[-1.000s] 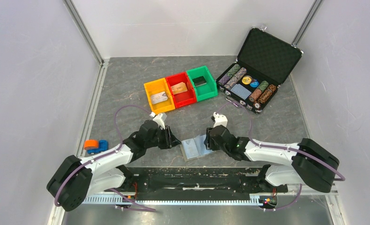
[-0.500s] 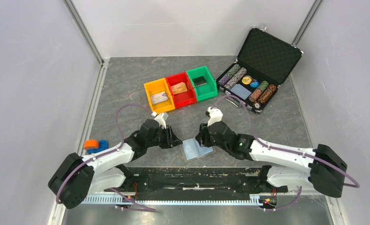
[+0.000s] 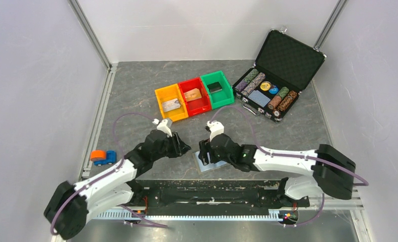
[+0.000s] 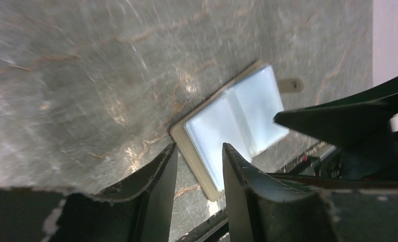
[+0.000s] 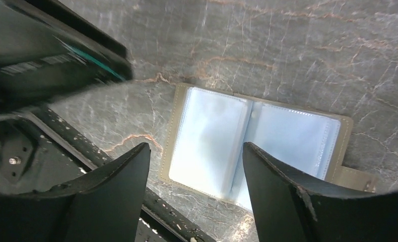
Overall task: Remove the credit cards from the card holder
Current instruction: Remove the credit card from the card holder.
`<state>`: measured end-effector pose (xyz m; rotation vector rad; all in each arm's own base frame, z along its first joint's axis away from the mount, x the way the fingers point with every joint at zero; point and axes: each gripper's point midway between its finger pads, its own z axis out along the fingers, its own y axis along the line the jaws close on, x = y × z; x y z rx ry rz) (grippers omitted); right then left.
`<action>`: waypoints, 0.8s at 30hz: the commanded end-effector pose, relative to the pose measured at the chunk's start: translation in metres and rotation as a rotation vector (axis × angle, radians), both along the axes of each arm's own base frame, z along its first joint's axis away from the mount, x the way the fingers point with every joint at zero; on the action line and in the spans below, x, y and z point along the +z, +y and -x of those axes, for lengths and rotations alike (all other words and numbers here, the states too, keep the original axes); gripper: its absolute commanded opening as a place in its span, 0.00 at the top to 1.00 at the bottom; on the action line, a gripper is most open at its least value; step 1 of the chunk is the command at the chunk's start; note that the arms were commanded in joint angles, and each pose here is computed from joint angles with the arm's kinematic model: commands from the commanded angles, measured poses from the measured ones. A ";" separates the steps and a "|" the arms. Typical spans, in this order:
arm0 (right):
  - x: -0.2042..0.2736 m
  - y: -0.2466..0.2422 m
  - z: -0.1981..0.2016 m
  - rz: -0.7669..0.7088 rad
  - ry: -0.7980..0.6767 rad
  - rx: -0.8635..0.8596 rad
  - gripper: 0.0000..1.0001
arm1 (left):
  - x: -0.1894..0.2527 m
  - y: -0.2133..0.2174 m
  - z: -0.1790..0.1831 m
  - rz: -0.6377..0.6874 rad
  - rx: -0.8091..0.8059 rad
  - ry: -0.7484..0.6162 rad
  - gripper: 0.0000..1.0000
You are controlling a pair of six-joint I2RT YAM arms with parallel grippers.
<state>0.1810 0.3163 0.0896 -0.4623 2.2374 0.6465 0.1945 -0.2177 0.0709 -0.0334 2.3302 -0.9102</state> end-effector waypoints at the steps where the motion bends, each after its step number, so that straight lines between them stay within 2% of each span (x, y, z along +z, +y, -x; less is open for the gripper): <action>1: -0.002 0.009 -0.006 0.072 -0.027 0.003 0.28 | 0.020 0.033 -0.016 -0.053 0.181 -0.097 0.54; 4: -0.016 0.009 -0.005 0.122 -0.009 0.005 0.21 | 0.030 0.039 -0.015 -0.032 0.201 -0.138 0.52; 7: -0.026 0.011 -0.002 0.153 0.009 0.020 0.19 | 0.034 0.042 -0.015 -0.015 0.222 -0.152 0.52; 21: -0.063 0.010 0.000 0.287 0.019 0.030 0.20 | 0.031 0.044 -0.014 -0.010 0.233 -0.144 0.50; 24: -0.067 0.004 -0.002 0.306 0.012 0.008 0.25 | 0.030 0.043 -0.014 -0.007 0.232 -0.144 0.50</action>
